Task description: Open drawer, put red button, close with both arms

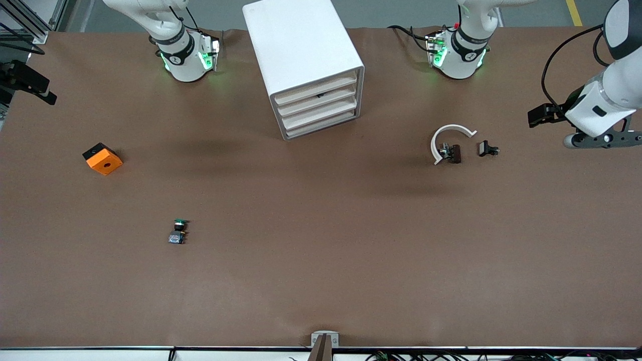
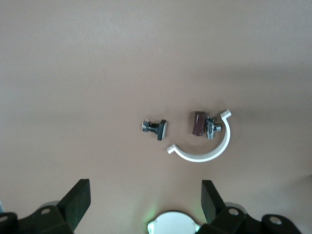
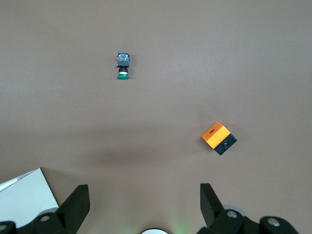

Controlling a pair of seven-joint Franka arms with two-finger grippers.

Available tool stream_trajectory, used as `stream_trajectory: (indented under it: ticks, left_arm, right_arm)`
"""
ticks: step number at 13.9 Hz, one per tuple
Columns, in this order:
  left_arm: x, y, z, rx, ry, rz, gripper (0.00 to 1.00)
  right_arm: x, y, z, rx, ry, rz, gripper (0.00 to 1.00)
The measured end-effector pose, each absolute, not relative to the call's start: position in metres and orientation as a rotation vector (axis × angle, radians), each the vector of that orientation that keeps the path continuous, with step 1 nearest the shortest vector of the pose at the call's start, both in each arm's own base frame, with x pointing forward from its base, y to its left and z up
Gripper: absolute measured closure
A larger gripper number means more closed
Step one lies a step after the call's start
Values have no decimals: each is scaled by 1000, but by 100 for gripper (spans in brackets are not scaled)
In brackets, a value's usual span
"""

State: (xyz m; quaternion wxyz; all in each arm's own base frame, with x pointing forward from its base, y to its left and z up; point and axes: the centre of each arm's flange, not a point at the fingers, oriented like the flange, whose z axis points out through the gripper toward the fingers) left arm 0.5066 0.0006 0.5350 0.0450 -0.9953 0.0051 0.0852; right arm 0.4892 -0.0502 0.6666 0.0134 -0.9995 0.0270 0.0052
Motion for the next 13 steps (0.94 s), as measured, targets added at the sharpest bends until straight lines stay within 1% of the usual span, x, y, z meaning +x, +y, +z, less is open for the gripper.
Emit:
stream_trajectory:
  ticks: [6, 10, 13]
  left_arm:
    - [519, -5, 602, -3093, 8, -4, 0]
    - [526, -6, 628, -3109, 2, -82, 0]
    - [531, 10, 646, -3178, -68, -107, 0]
  right_arm:
    - [489, -52, 667, -3113, 88, 15, 0]
    - [489, -57, 667, -3112, 103, 1, 0]
    - [489, -57, 667, -3112, 103, 2, 0]
